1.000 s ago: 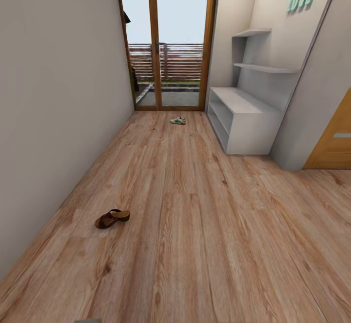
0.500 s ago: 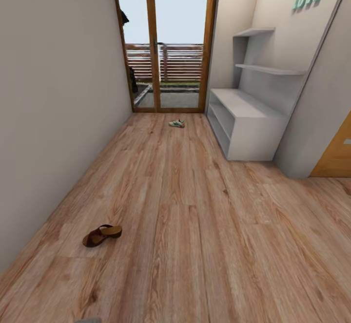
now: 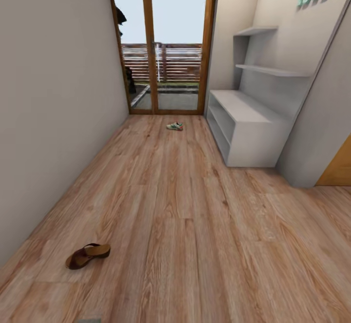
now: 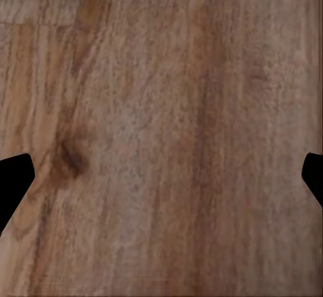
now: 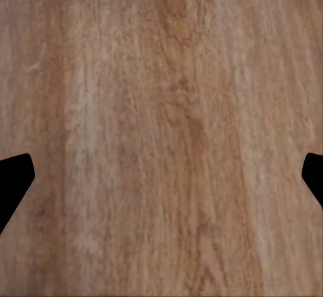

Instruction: Pick up the two gym shoes and the two sandals from the corridor floor and place them onto the hallstand (shoe rack) in the corridor, making sure they are on the rack and not on the floor. Arrange them so the two gym shoes are next to each other and the two sandals are next to each other.

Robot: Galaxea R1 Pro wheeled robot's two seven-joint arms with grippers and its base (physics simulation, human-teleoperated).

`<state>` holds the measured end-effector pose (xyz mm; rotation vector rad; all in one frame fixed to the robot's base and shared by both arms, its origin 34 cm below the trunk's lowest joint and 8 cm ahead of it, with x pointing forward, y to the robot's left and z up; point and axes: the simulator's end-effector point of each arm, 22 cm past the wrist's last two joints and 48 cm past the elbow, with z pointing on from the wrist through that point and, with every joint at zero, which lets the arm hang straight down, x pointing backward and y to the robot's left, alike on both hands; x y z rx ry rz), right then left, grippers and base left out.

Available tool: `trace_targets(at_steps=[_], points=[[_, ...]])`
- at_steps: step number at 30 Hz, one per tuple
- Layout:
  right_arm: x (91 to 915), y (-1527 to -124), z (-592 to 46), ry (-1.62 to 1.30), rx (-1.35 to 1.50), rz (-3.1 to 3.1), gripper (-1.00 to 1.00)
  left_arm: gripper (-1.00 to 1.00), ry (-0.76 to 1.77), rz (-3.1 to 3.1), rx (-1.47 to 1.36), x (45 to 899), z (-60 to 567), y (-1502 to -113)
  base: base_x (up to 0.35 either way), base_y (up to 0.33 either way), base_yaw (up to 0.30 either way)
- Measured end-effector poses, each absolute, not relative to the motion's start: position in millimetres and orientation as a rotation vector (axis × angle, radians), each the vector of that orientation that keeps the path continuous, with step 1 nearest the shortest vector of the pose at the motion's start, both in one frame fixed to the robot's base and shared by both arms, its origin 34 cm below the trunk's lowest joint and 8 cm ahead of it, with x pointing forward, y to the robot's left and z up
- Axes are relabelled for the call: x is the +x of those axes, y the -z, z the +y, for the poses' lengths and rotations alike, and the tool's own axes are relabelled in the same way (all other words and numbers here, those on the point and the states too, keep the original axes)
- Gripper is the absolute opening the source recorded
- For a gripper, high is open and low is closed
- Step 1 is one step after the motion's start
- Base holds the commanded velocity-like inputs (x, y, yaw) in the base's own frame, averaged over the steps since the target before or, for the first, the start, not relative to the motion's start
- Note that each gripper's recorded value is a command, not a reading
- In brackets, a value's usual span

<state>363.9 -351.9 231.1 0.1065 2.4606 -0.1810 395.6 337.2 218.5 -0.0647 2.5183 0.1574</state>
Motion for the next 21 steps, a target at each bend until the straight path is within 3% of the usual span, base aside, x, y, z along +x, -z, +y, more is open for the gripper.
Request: trace_targets(at_steps=[21], points=[[363.6,-230.9,-351.8,0.181,0.106,2.461,1.0,1.0,-0.158,2.519,-0.065,395.3,337.2,-218.4,0.337,-0.016,0.0]])
